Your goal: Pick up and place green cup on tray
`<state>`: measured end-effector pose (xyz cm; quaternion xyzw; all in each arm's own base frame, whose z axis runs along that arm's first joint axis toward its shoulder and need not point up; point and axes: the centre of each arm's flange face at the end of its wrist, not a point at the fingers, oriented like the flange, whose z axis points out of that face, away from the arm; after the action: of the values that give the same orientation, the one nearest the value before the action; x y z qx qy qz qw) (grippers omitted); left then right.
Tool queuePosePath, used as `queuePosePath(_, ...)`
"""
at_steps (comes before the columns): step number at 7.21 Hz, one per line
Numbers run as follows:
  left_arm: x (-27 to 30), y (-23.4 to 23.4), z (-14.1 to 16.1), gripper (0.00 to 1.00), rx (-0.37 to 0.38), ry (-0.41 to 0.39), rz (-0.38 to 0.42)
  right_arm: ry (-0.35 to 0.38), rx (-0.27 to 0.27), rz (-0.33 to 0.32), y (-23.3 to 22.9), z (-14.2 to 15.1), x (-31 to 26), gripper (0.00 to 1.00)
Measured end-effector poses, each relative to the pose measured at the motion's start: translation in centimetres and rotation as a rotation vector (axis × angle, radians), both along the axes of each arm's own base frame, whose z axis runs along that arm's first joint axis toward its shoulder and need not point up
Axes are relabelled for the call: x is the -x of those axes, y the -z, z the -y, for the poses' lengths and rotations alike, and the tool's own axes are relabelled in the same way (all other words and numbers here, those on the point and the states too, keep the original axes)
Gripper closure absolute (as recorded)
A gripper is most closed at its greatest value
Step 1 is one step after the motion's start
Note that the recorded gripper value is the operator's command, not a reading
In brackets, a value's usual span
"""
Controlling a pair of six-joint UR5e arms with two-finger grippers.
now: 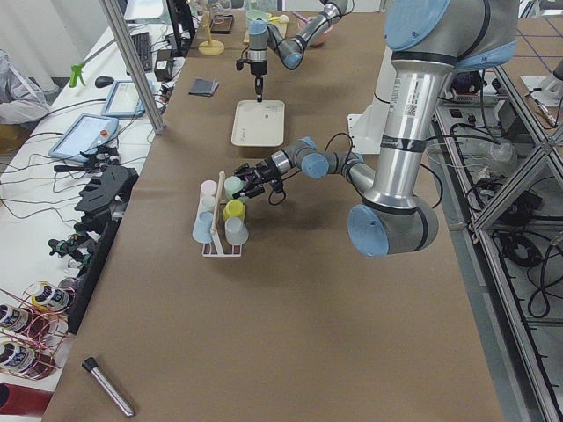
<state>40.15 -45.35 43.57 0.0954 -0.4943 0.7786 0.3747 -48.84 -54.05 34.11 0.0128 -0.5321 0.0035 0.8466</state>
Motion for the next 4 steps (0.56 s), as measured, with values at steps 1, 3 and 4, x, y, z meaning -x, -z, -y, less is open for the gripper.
queuePosePath(1,0.7,0.7,0.2,0.69,0.003,-0.011,0.015,0.002,0.002,-0.002,0.2,-0.5,0.8,1.00)
queuePosePath(3,2.0,2.5,0.4,0.70,0.003,-0.031,0.028,0.005,0.009,-0.001,0.3,-1.0,1.5,1.00)
queuePosePath(4,2.7,3.5,0.3,0.70,0.005,-0.042,0.026,0.003,0.014,-0.001,0.3,-1.0,1.5,1.00)
